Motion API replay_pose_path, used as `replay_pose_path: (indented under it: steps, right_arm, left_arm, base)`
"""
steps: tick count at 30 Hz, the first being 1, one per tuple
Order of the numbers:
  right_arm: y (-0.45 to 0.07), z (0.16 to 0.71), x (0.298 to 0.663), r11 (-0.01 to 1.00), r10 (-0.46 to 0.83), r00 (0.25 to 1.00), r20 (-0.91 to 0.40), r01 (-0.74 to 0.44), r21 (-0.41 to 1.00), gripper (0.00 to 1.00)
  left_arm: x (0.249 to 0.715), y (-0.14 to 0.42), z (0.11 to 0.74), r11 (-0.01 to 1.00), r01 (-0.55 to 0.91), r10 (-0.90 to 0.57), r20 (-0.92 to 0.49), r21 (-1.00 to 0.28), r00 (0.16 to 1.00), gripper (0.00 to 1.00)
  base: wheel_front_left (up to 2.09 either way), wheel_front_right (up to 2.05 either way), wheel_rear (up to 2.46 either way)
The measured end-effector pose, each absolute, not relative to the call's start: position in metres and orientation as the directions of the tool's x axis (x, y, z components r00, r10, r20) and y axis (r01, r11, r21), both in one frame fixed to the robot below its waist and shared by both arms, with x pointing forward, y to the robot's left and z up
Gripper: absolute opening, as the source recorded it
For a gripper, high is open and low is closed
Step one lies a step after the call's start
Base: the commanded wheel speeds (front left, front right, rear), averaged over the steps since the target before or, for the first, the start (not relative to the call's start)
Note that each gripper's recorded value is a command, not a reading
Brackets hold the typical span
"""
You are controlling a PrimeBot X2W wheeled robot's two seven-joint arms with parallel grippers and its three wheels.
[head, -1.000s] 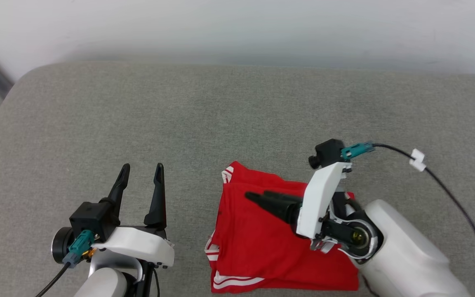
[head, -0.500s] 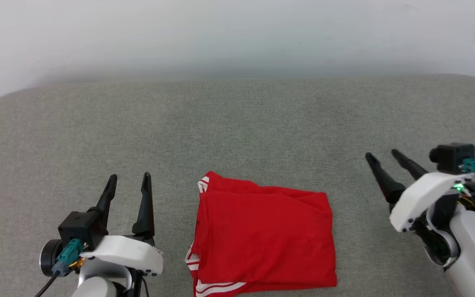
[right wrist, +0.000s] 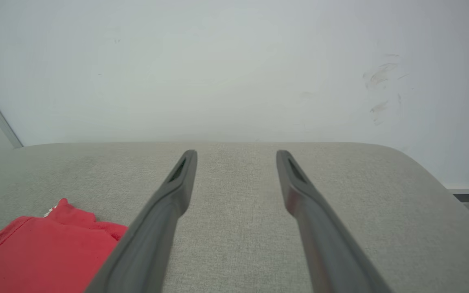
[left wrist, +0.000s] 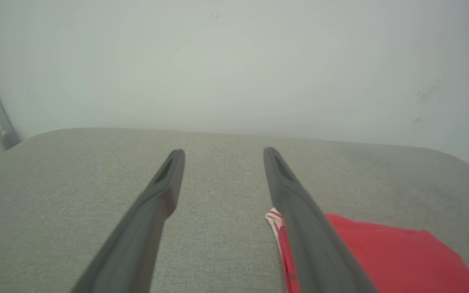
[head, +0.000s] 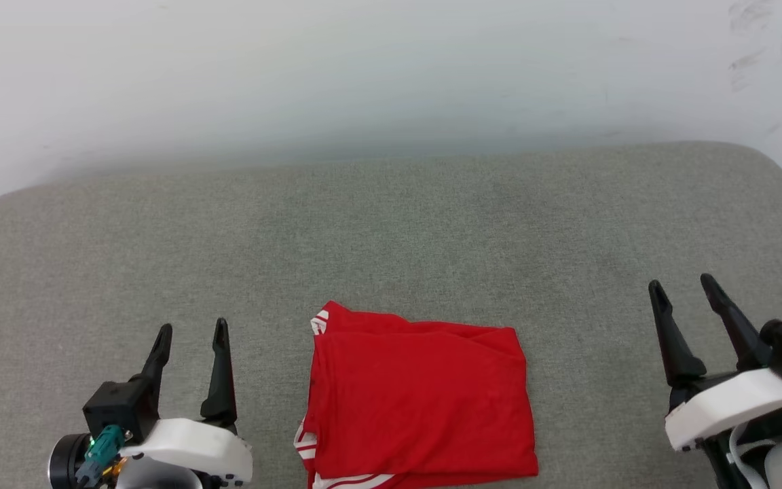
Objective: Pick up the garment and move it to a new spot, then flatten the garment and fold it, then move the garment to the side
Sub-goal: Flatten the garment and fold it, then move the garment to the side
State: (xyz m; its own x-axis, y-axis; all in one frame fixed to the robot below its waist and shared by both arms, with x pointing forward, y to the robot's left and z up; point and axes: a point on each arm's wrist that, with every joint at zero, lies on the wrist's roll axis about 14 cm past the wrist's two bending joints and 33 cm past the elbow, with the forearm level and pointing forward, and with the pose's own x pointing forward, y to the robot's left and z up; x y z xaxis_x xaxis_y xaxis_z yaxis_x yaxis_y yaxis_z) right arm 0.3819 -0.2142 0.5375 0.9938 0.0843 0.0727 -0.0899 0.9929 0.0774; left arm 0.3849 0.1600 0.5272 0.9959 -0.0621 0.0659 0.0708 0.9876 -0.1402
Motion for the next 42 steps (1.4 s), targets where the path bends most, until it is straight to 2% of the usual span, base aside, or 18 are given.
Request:
replay_pose_path:
  steps: [8, 19, 23, 29, 34, 38, 42]
  right_arm:
    - [-0.202, 0.543, 0.353, 0.991, 0.071, 0.996, 0.062, -0.077, 0.105, 1.00]
    - [-0.200, 0.547, 0.349, 0.990, 0.062, 0.997, 0.046, -0.067, 0.122, 1.00]
    - [-0.206, 0.541, 0.349, 0.984, 0.043, 0.999, 0.008, -0.044, 0.173, 1.00]
    - [-0.256, 0.510, 0.352, 0.956, -0.059, 0.985, -0.159, 0.101, 0.276, 1.00]
    - [-0.288, 0.469, 0.355, 0.920, -0.097, 0.935, -0.340, 0.215, 0.327, 1.00]
    - [-0.270, 0.434, 0.362, 0.880, -0.005, 0.876, -0.483, 0.233, 0.415, 1.00]
    - [-0.215, 0.399, 0.366, 0.789, 0.212, 0.769, -0.603, 0.230, 0.570, 1.00]
  left_arm:
    - [0.371, 0.166, 0.524, 0.992, 0.052, -0.045, 0.057, -0.117, 0.997, 1.00]
    - [0.367, 0.169, 0.526, 0.990, 0.042, -0.034, 0.060, -0.131, 0.998, 1.00]
    - [0.369, 0.170, 0.528, 0.990, 0.038, -0.029, 0.067, -0.137, 0.997, 1.00]
    - [0.371, 0.180, 0.536, 0.988, 0.009, 0.005, 0.089, -0.154, 0.996, 1.00]
    - [0.370, 0.191, 0.541, 0.986, -0.024, 0.042, 0.107, -0.164, 0.993, 1.00]
    - [0.370, 0.199, 0.547, 0.987, -0.039, 0.060, 0.129, -0.159, 0.990, 1.00]
    - [0.373, 0.203, 0.548, 0.987, -0.046, 0.067, 0.141, -0.153, 0.988, 1.00]
  base:
    - [0.00, 0.00, 0.00]
    - [0.00, 0.00, 0.00]
    - [0.00, 0.00, 0.00]
    - [0.00, 0.00, 0.00]
    - [0.00, 0.00, 0.00]
    - [0.00, 0.00, 0.00]
    - [0.00, 0.00, 0.00]
